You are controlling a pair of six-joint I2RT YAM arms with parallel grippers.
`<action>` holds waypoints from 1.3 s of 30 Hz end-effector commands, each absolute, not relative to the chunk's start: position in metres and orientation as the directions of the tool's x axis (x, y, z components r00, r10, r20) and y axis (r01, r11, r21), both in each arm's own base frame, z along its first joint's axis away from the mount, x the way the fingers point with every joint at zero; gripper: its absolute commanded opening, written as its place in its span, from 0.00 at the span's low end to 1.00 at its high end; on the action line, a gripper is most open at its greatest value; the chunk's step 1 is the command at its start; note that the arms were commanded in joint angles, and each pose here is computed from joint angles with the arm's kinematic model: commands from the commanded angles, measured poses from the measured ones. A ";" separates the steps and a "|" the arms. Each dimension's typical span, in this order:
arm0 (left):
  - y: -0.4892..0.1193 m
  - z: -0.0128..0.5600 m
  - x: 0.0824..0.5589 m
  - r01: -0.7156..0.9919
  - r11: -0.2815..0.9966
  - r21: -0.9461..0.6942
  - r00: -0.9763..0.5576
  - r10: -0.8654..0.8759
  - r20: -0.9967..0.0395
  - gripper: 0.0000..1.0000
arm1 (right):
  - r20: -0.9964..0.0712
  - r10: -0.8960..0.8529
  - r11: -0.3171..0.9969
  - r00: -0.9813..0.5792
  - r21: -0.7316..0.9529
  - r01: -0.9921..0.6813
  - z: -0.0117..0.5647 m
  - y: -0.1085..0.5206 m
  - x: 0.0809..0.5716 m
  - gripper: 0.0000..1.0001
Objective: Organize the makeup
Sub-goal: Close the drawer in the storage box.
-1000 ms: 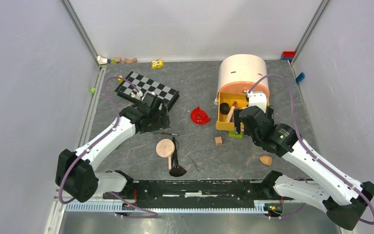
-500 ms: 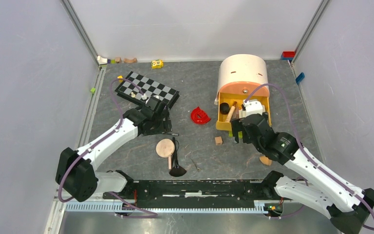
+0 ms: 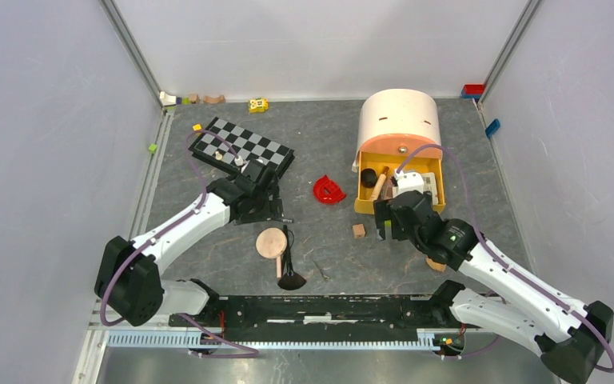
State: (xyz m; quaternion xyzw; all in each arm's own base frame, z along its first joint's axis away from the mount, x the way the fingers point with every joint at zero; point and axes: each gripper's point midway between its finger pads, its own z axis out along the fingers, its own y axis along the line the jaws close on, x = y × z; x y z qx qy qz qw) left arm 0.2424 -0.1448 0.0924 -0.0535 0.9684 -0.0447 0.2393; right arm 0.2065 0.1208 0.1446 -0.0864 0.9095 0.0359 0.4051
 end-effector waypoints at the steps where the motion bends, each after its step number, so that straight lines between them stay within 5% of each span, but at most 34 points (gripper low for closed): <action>1: -0.162 0.122 0.271 -0.036 0.986 -0.165 -0.830 -0.121 -0.544 0.92 | -0.790 0.041 0.987 -0.612 0.126 -0.096 0.148 0.134 0.221 0.96; 17: -0.200 0.189 0.331 0.049 0.971 -0.232 -0.739 -0.121 -0.662 0.93 | -0.811 0.079 0.996 -0.579 0.094 0.005 0.134 0.121 0.231 0.78; 29: -0.178 0.200 0.329 0.159 0.985 -0.060 -0.697 0.069 -0.714 0.93 | -0.832 0.027 1.000 -0.554 0.026 0.009 0.137 0.118 0.243 0.64; 34: -0.171 0.202 0.329 0.130 0.990 -0.047 -0.679 0.055 -0.732 0.94 | -0.828 0.004 0.999 -0.560 -0.017 0.032 0.136 0.113 0.247 0.65; 39: -0.172 0.203 0.332 0.128 0.991 -0.051 -0.678 0.050 -0.733 0.94 | -0.829 0.010 0.998 -0.559 -0.022 0.050 0.135 0.109 0.248 0.55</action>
